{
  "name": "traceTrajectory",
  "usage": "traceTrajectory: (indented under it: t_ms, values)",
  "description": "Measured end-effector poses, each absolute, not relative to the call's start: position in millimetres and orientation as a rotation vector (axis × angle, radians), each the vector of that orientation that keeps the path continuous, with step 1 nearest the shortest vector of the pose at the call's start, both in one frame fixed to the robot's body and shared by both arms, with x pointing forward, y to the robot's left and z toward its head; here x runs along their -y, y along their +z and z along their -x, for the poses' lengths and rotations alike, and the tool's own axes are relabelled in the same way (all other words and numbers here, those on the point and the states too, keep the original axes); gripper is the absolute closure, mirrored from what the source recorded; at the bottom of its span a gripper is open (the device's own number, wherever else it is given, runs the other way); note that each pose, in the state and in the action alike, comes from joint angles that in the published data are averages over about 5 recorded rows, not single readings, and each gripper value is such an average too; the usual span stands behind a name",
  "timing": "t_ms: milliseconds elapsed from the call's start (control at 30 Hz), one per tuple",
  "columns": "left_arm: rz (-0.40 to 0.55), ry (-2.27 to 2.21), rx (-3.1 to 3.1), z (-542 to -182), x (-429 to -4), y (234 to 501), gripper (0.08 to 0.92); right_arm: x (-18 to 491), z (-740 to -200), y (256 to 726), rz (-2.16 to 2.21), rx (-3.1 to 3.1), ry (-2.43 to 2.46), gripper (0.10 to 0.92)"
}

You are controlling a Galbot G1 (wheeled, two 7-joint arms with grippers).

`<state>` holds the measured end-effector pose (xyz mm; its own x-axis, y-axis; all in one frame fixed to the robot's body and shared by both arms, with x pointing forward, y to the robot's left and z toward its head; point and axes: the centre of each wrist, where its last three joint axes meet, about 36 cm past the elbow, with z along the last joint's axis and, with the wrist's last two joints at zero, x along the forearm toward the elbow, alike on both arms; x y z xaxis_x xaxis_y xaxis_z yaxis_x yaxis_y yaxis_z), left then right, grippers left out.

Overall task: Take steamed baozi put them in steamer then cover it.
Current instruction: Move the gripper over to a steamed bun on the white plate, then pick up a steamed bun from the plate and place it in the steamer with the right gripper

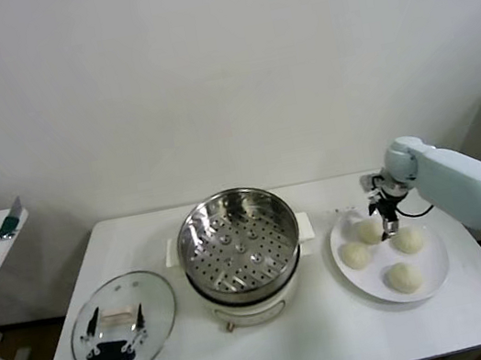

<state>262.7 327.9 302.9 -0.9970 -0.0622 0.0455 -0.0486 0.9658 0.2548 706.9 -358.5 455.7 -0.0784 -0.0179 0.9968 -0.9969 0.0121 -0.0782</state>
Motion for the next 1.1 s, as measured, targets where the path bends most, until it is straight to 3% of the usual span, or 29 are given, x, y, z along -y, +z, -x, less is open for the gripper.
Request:
traceTrajectory:
  t_ms: [133, 500, 833, 1100]
  values:
    - [-0.089, -0.395, 3.06, -262, -328, 302, 0.177, 355, -709, 454, -1.183, 1.278, 1.251, 0.206]
    - [-0.087, -0.39, 3.062, -262, -328, 302, 0.177, 349, -715, 456, -1.195, 1.263, 1.261, 0.39]
    - [-0.075, -0.39, 3.071, -259, -327, 304, 0.177, 348, -722, 480, -1.227, 1.261, 1.302, 0.403]
    - [-0.073, -0.388, 3.062, -253, -328, 302, 0.177, 319, -735, 549, -1.338, 1.227, 1.457, 0.403]
